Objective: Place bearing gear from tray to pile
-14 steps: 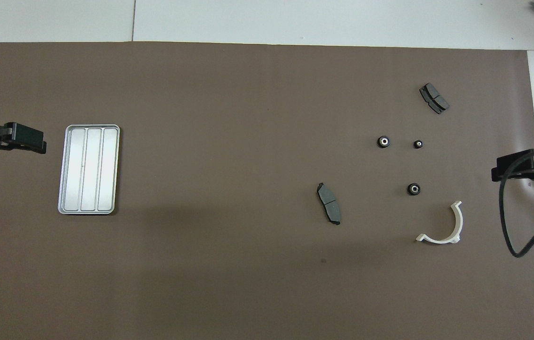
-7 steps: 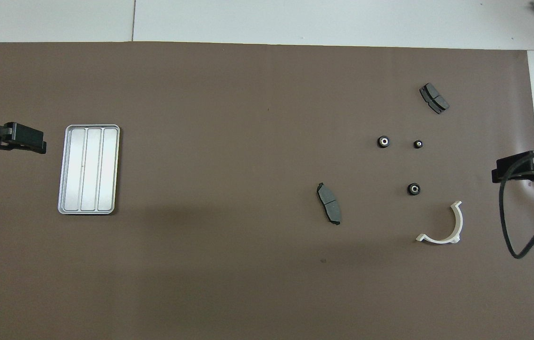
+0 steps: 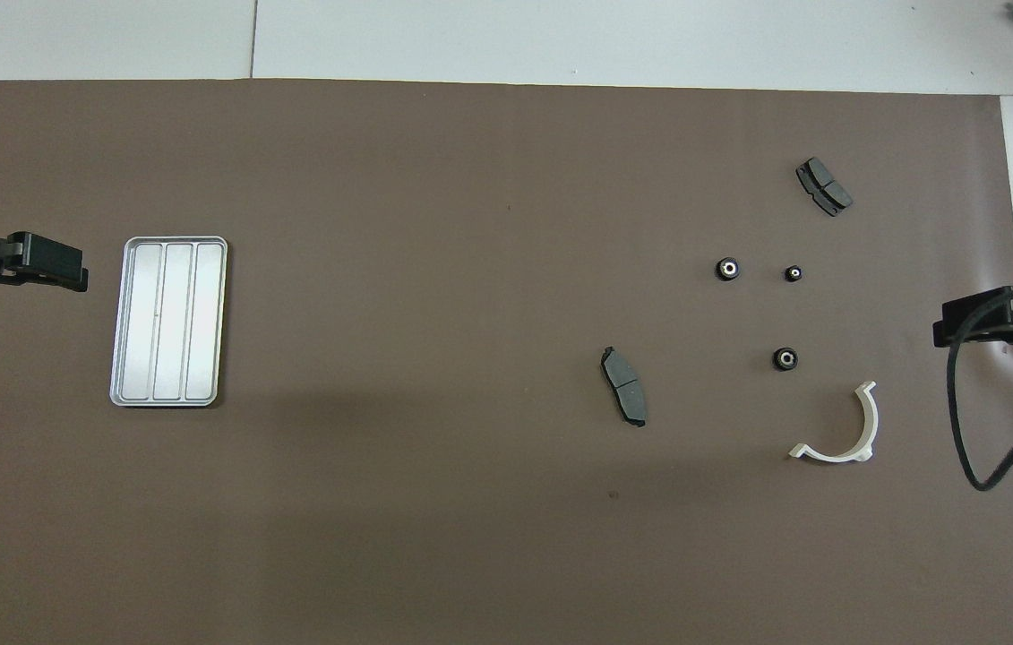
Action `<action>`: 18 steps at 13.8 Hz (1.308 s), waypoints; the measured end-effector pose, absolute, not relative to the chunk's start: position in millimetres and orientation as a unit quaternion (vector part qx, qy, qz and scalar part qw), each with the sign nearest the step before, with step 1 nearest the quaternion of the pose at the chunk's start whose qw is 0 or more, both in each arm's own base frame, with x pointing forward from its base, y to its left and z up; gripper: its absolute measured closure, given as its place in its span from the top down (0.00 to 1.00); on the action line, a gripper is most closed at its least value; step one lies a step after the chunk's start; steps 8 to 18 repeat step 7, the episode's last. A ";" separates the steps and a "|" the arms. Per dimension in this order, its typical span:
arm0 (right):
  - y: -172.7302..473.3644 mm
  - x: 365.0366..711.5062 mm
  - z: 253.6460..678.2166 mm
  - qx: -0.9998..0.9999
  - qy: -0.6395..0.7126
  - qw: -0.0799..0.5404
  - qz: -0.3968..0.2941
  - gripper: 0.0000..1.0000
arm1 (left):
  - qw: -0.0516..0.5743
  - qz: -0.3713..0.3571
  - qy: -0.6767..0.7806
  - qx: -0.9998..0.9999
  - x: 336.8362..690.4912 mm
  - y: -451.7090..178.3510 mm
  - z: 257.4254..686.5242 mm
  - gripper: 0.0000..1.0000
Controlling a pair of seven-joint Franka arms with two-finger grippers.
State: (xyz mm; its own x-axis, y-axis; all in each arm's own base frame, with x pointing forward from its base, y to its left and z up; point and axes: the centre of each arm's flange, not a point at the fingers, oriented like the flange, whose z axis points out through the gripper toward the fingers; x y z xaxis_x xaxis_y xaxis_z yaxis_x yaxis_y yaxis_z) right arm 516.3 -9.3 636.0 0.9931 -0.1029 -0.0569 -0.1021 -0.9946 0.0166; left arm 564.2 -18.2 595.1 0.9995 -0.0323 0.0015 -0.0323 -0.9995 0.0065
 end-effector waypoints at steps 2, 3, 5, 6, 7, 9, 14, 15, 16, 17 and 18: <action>-9.8 516.2 636.0 0.998 -0.051 0.009 -0.029 1.00 | 0.003 0.001 -0.016 1.000 564.2 -18.2 595.1 1.00; -9.9 516.2 636.0 0.998 -0.051 0.010 -0.029 1.00 | 0.003 0.001 -0.016 1.000 564.2 -18.2 595.1 1.00; -10.0 516.2 636.1 0.998 -0.051 0.010 -0.029 1.00 | 0.003 0.001 -0.016 1.000 564.2 -18.2 595.1 1.00; -9.9 516.2 636.2 0.998 -0.051 0.010 -0.029 1.00 | 0.003 0.001 -0.016 1.000 564.3 -18.2 595.1 1.00; -9.9 516.1 636.3 0.998 -0.051 0.010 -0.028 1.00 | 0.003 0.001 -0.016 1.000 564.2 -18.2 595.1 1.00; -9.9 516.1 636.3 0.998 -0.051 0.010 -0.028 1.00 | 0.003 0.001 -0.016 1.000 564.2 -18.2 595.1 1.00; -9.9 516.1 636.3 0.998 -0.051 0.010 -0.028 1.00 | 0.003 0.001 -0.016 1.000 564.2 -18.2 595.1 1.00; -9.9 516.1 636.3 0.998 -0.051 0.010 -0.028 1.00 | 0.003 0.001 -0.016 1.000 564.2 -18.2 595.1 1.00; -9.9 516.1 636.3 0.998 -0.051 0.010 -0.028 1.00 | 0.003 0.001 -0.016 1.000 564.2 -18.2 595.1 1.00; -9.9 516.1 636.3 0.998 -0.051 0.010 -0.028 1.00 | 0.003 0.001 -0.016 1.000 564.2 -18.2 595.1 1.00; -9.9 516.1 636.3 0.998 -0.051 0.010 -0.028 1.00 | 0.003 0.001 -0.016 1.000 564.2 -18.2 595.1 1.00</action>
